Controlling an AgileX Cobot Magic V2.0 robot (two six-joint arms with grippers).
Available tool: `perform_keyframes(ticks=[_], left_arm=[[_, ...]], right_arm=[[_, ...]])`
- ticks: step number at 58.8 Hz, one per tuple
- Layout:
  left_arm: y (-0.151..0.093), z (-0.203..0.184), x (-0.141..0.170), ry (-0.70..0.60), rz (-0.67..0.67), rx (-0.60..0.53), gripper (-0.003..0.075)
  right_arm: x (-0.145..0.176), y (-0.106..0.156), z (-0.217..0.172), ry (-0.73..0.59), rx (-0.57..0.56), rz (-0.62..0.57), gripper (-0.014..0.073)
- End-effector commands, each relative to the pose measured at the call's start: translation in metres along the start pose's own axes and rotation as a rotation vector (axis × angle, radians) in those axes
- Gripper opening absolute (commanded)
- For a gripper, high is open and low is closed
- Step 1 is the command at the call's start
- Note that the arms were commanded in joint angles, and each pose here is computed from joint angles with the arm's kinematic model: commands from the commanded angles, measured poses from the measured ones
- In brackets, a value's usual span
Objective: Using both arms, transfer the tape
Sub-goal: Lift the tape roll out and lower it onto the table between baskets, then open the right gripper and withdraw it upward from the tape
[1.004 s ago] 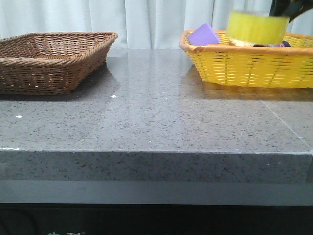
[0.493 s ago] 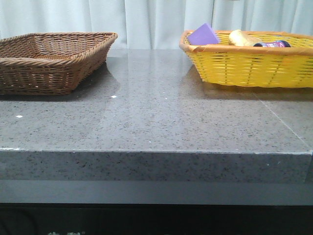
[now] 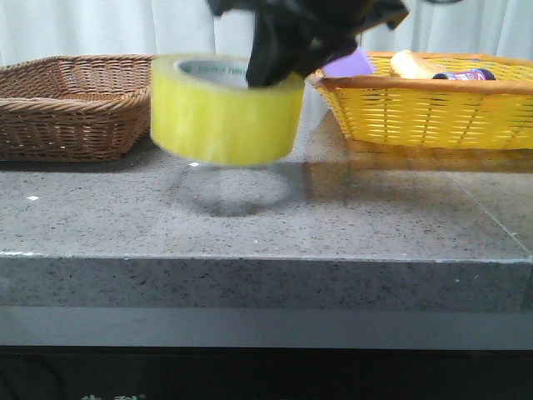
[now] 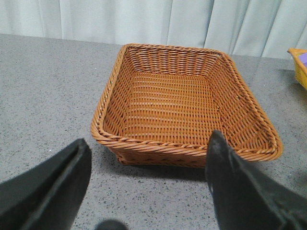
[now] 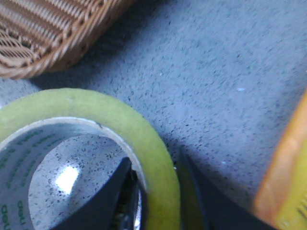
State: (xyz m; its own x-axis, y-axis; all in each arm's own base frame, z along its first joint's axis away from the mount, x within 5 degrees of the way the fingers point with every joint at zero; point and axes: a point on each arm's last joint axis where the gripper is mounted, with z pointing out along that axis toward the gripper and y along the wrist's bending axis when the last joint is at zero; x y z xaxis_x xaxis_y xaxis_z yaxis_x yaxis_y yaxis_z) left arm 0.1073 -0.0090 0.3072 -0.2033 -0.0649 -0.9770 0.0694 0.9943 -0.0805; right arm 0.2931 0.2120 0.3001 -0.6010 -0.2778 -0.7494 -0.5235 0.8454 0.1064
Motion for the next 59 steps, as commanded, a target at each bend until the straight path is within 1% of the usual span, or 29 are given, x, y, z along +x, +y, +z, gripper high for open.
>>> perform_keyframes(ticks=[1,6,11,20,26,35,42,46,48,51,55,59], left_arm=[[-0.001,-0.003,-0.019,-0.109,-0.013,0.005,0.0492],[-0.001,-0.003,-0.019,-0.109,-0.013,0.005,0.0492],[-0.001,-0.003,-0.019,-0.109,-0.013,0.005,0.0492],[-0.001,-0.003,-0.019,-0.109,-0.013,0.005,0.0492],[-0.001,-0.003,-0.019,-0.109,-0.013,0.005,0.0492],[-0.001,-0.003,-0.019,-0.109,-0.013,0.005,0.0491],[-0.001,-0.003,-0.019,-0.109,-0.013,0.005,0.0491],[-0.001,-0.003,-0.019,-0.109,-0.013,0.005,0.0492],[-0.001,-0.003,-0.019,-0.109,-0.013,0.005,0.0491],[-0.001,-0.003,-0.019,-0.109,-0.013,0.005,0.0491],[-0.001,-0.003,-0.019,-0.109,-0.013,0.005,0.0491],[-0.001,-0.003,-0.019,-0.109,-0.013,0.005,0.0491]], right_arm=[[-0.019,0.003,-0.007,-0.142,-0.015,-0.006,0.0073],[-0.015,0.002,0.002,-0.113,-0.012,-0.006,0.0077],[-0.013,0.002,0.007,-0.099,-0.01,-0.005,0.0122],[-0.013,0.002,0.006,-0.1,-0.01,-0.005,0.0295],[-0.015,0.002,0.002,-0.112,-0.011,-0.006,0.0367],[-0.026,0.004,-0.019,-0.193,-0.02,-0.007,0.0373],[-0.037,0.005,-0.047,-0.294,-0.031,-0.008,0.0372],[-0.043,0.005,-0.066,-0.355,-0.035,-0.006,0.0348],[-0.045,0.005,-0.074,-0.377,-0.037,-0.006,0.0311],[-0.047,0.005,-0.085,-0.402,-0.037,-0.005,0.023],[-0.05,0.003,-0.095,-0.432,-0.034,-0.002,0.0093],[-0.052,-0.001,-0.103,-0.466,-0.026,0.003,-0.0015]])
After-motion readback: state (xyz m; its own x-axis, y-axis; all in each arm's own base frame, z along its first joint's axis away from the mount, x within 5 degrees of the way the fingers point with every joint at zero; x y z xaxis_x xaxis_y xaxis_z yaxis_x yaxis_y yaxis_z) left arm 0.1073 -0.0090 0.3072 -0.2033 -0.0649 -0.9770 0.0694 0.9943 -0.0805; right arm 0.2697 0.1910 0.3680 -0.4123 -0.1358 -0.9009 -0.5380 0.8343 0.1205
